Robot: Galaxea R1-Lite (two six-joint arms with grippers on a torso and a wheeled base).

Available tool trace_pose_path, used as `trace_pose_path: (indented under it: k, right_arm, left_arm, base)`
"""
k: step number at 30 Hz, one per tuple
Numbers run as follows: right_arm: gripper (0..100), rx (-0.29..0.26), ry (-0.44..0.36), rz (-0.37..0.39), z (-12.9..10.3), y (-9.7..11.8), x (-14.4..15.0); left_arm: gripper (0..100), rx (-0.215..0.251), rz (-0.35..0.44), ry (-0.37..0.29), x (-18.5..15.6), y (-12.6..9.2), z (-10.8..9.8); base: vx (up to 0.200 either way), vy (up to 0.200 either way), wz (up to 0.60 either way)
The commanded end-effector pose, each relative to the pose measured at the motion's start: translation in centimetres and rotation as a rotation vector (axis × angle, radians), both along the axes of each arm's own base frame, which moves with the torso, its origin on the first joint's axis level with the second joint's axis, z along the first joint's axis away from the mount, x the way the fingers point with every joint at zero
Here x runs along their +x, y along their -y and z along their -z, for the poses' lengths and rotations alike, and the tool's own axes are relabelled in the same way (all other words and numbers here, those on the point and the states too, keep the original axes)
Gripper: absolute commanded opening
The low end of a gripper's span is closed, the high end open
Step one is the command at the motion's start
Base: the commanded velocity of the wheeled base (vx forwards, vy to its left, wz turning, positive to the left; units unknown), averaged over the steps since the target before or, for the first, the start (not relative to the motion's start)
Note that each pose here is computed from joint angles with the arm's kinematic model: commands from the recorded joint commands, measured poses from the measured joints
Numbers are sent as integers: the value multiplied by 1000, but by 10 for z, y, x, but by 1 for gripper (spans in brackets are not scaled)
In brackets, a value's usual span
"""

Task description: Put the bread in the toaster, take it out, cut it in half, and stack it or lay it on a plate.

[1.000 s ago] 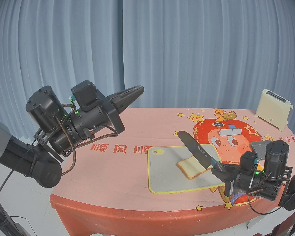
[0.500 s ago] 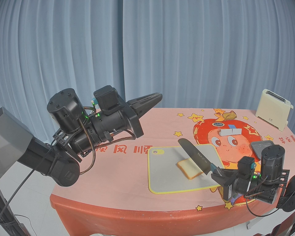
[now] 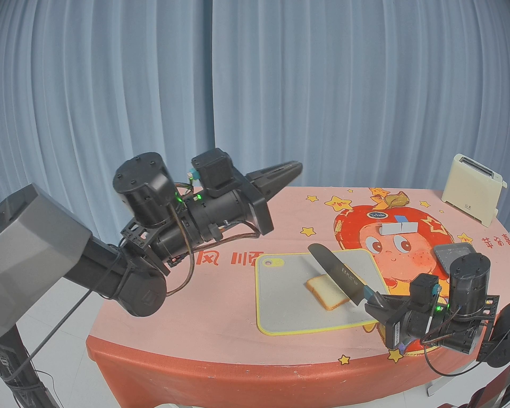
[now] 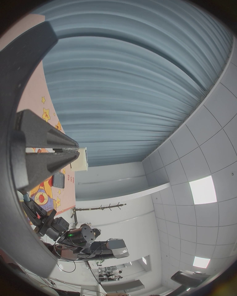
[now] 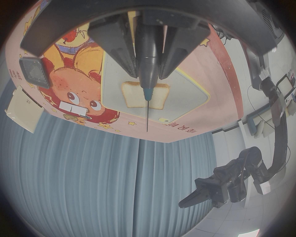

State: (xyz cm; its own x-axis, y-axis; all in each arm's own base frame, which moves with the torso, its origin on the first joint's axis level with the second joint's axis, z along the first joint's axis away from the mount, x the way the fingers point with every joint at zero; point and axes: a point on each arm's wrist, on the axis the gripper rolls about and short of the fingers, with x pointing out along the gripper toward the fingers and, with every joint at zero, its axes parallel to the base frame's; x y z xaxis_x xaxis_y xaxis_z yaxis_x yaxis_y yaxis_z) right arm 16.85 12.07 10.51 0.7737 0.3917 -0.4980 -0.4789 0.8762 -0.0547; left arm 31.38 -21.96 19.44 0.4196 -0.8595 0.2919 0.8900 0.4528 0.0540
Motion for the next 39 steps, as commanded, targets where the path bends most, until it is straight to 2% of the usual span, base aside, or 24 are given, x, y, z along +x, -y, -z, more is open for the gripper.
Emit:
trace_pose_path:
  k: [1, 4, 7, 11, 17, 26, 28, 35, 39]
  right_arm:
    - [0, -3, -4, -3, 1, -1, 0]
    - [0, -3, -4, -3, 1, -1, 0]
    - [0, -2, -3, -3, 1, -1, 0]
    - [0, -1, -3, -4, 1, -1, 0]
    - [0, 1, 1, -3, 0, -1, 0]
    - [0, -3, -6, -4, 2, -1, 0]
    - [0, -4, -7, -5, 2, -1, 0]
    - [0, -4, -6, -8, 2, -1, 0]
    - [0, -3, -4, -8, 1, -1, 0]
  left_arm:
    - [0, 16, 33, -25, 5, 19, 16]
    - [0, 21, 57, -32, 0, 27, 19]
    - [0, 46, 89, -68, -6, 39, 30]
    - [0, 81, 90, -115, -1, 44, 45]
    - [0, 105, 89, -149, 8, 51, 67]
    - [0, 126, 115, -173, 1, 64, 76]
    - [0, 136, 107, -188, 2, 66, 83]
    - [0, 136, 106, -190, 2, 68, 83]
    - [0, 144, 101, -201, 3, 72, 93]
  base:
    - [0, 0, 0]
    - [0, 0, 0]
    - [0, 0, 0]
    - [0, 0, 0]
    - [0, 0, 0]
    - [0, 0, 0]
    - [0, 0, 0]
    - [0, 0, 0]
    - [0, 0, 0]
